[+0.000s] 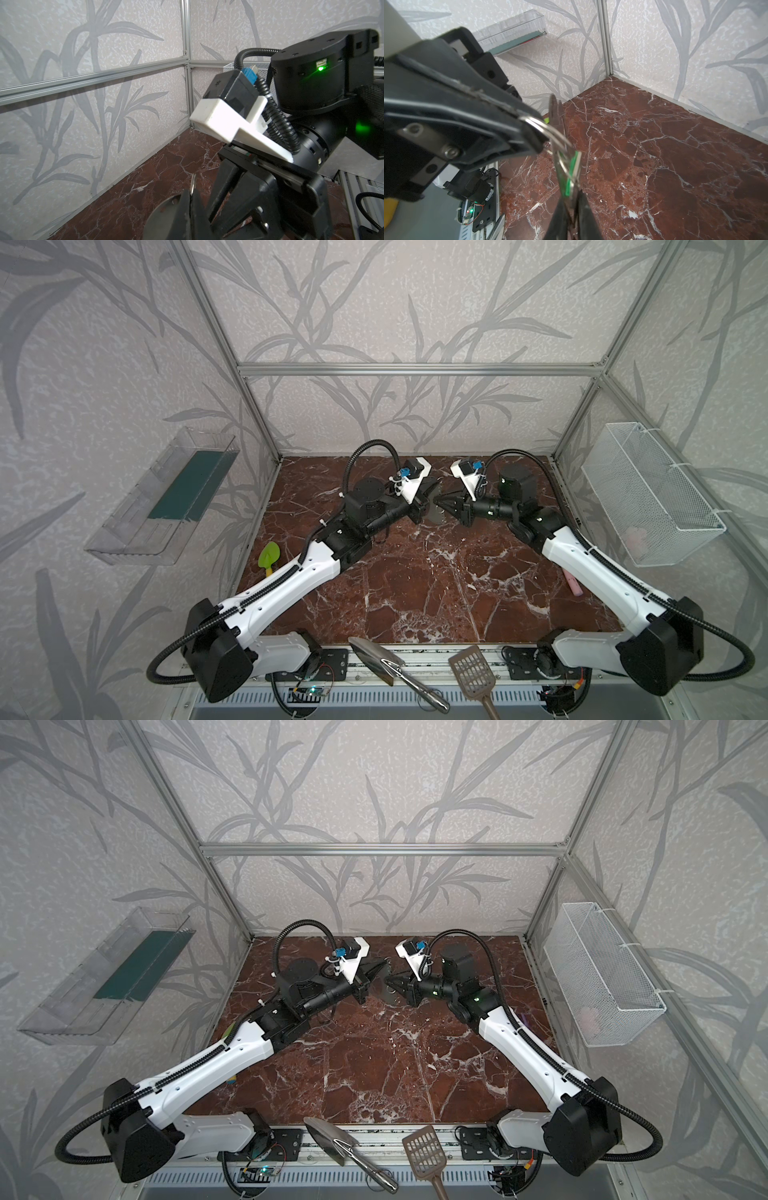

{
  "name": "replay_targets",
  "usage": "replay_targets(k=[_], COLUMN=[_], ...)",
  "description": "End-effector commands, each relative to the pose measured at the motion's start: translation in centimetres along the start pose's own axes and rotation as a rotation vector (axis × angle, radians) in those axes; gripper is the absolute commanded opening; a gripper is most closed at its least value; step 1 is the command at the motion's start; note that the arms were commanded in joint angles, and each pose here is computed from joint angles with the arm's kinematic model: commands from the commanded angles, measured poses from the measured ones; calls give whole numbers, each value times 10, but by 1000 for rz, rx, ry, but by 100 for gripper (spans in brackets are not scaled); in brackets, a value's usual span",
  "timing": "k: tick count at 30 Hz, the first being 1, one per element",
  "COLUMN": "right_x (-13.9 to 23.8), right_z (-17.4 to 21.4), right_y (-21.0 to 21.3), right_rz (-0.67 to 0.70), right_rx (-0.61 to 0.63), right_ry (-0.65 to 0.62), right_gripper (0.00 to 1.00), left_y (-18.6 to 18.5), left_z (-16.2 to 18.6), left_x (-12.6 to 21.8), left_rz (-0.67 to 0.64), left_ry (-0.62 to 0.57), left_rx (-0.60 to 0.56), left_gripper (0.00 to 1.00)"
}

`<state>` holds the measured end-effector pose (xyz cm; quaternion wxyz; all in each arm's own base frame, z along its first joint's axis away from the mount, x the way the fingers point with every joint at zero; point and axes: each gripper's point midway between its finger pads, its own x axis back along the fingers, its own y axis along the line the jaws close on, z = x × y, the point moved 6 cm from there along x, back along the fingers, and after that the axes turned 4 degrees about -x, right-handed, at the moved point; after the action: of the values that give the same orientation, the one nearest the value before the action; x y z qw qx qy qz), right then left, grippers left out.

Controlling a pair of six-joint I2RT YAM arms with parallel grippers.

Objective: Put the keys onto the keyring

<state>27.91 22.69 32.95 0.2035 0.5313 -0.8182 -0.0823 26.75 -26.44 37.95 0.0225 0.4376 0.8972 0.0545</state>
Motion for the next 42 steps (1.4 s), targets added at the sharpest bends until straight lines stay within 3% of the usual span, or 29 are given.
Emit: replay_targets(k=[1,6,12,19,25,30,42], right_x=[1,1,3,9,10,11,12], right_z=[-9,-10,-11,-22,-28,-30,-30], right_y=[1,0,-4,-7,-3,8,13], right_rz=[11,30,49,22,-23,-111,-166], right_rx=[13,2,-2,8,29,42,35], right_ry=[-29,-34,-40,-67,-80,-96,-114], right_gripper=[5,0,0,0,0,0,0], left_y=[1,8,19,28,30,35,22], left_z=[-12,-10,-2,19,38,41,36], left_x=[3,4,19,37,42,42,33], left_rz=[-20,-81,-174,-195,-112,-41,140], left_ry=[-57,-36,22,158,237,200,177], left_rx=[-5,11,-11,-6,95,198,267], left_gripper=[0,0,21,37,40,41,38])
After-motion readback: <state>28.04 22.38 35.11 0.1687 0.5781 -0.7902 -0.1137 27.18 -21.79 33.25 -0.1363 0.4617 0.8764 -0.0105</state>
